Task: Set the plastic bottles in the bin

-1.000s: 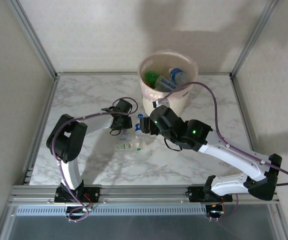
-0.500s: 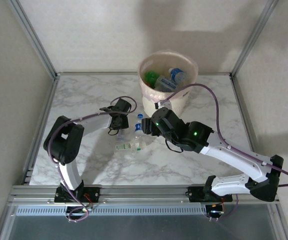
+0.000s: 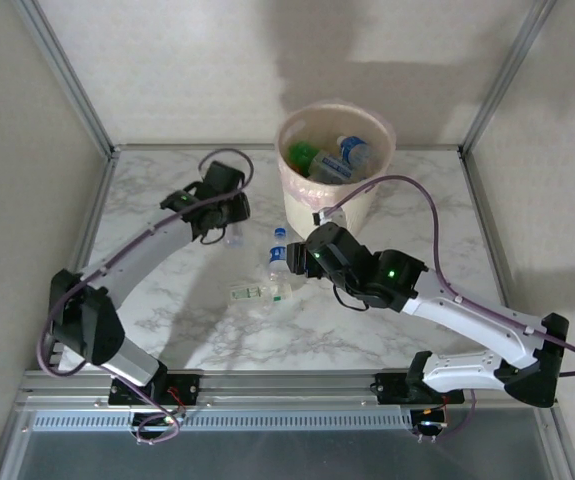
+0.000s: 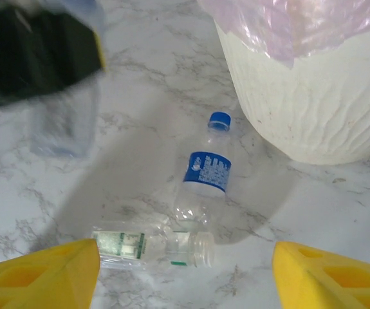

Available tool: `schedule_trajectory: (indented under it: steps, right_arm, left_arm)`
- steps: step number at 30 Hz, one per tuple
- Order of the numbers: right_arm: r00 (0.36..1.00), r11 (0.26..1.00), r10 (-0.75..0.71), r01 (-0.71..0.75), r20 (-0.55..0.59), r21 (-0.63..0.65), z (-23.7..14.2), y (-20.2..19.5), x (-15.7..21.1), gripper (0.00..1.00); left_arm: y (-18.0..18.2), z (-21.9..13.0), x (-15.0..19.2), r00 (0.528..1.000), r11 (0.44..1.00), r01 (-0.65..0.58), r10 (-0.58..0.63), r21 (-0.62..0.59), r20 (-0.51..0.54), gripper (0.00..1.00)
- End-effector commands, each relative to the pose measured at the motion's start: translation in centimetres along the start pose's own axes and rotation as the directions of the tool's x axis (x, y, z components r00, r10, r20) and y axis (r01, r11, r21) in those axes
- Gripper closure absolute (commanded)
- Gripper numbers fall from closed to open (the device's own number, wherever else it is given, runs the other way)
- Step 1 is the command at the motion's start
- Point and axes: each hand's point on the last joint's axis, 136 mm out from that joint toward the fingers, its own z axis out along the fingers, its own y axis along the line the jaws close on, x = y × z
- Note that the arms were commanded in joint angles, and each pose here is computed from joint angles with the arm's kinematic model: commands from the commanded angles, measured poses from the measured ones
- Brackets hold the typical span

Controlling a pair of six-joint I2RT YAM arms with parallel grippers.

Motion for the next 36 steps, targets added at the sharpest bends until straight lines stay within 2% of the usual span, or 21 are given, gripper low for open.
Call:
schedule_trajectory:
  steps: [1,6,10,14,22,28,30,32,36]
  right_arm:
    - [1.0,1.0,0.008,-0.009,-0.019,-0.021,0.0,0.1,1.1,0.29]
    - [0.998,0.999,0.029,-0.03,-0.05,-0.028,0.2,-0.8,2.9,0.29]
    - [0.995,0.998,0.054,-0.057,-0.081,-0.033,0.2,-1.5,4.4,0.29]
    - [0.993,0.997,0.072,-0.075,-0.092,-0.032,0.1,-2.0,5.1,0.29]
    - [0.988,0.992,0.127,-0.129,-0.089,-0.014,-0.5,-3.4,6.0,0.29]
    - [0.985,0.987,0.16,-0.16,-0.063,0.007,-1.4,-4.6,5.8,0.29]
    - [0.984,0.986,0.167,-0.167,-0.057,0.014,-1.5,-4.9,5.8,0.29]
    - [0.983,0.984,0.176,-0.175,-0.047,0.014,-1.6,-5.0,5.7,0.29]
    - [0.983,0.984,0.179,-0.178,-0.04,0.016,-1.7,-5.0,5.5,0.29]
  left_arm:
    - [-1.5,-6.0,-5.1,0.993,0.996,0.026,-0.035,0.08,0.113,0.48]
    - [-7.1,-12.0,-11.0,0.974,0.951,0.025,-0.093,0.309,0.205,0.46]
    - [-11.7,-14.2,-13.4,0.961,0.906,-0.024,-0.096,0.423,0.26,0.47]
    - [-15.0,-12.1,-14.4,0.958,0.887,-0.04,-0.097,0.461,0.271,0.47]
    - [-22.1,-5.9,-14.0,0.98,0.836,-0.033,-0.081,0.548,0.182,0.48]
    - [-23.1,-3.5,-13.0,0.986,0.837,-0.013,-0.082,0.547,0.149,0.45]
    - [-23.1,-3.1,-12.9,0.986,0.842,-0.009,-0.084,0.539,0.147,0.42]
    - [-23.0,-2.8,-12.9,0.986,0.846,-0.005,-0.086,0.534,0.145,0.33]
    - [-22.8,-3.1,-13.2,0.983,0.849,-0.004,-0.093,0.528,0.157,0.22]
